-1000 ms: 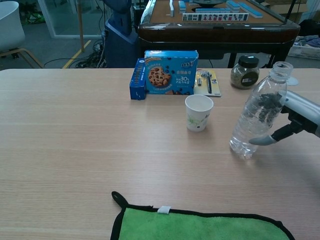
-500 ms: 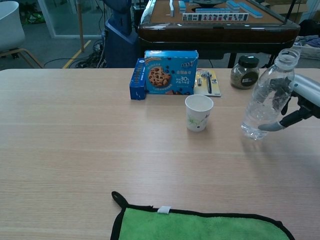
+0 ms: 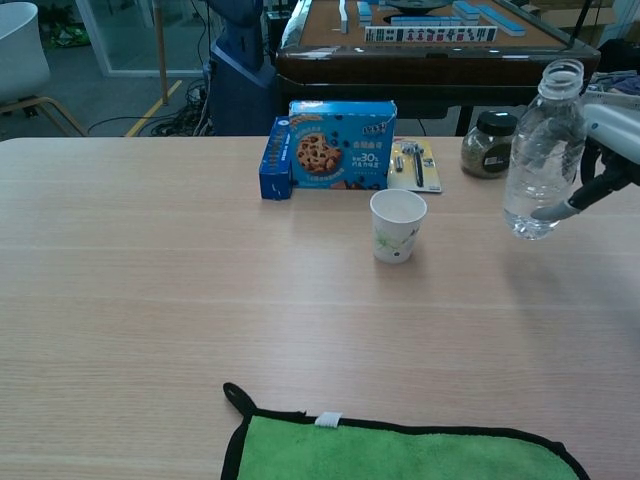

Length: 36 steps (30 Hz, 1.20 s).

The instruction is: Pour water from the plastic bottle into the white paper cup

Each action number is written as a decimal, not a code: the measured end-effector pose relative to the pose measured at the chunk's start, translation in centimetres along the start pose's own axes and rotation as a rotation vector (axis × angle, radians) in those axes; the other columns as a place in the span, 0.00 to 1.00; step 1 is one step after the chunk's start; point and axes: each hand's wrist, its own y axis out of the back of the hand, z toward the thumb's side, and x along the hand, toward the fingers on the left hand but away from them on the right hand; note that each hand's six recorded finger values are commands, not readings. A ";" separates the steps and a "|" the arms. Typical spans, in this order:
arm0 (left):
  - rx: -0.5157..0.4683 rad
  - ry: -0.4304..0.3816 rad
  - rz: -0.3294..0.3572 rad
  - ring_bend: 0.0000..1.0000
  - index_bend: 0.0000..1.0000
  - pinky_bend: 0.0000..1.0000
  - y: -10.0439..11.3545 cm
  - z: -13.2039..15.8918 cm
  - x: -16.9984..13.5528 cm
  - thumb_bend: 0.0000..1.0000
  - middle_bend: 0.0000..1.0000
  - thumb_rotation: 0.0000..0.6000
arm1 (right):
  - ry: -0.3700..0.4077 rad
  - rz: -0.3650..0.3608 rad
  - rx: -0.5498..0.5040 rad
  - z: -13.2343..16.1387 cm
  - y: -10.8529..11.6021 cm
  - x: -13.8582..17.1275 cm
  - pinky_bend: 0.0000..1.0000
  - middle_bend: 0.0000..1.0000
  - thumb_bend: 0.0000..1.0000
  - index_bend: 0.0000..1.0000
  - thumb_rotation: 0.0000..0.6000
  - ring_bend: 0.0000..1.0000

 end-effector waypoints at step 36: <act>0.007 0.009 0.029 0.23 0.37 0.55 1.0 -0.3 0.0 0.10 0.08 1.00 | -0.063 0.083 0.508 2.7 0.0 -7.5 0.58 0.65 0.12 0.62 1.00 0.55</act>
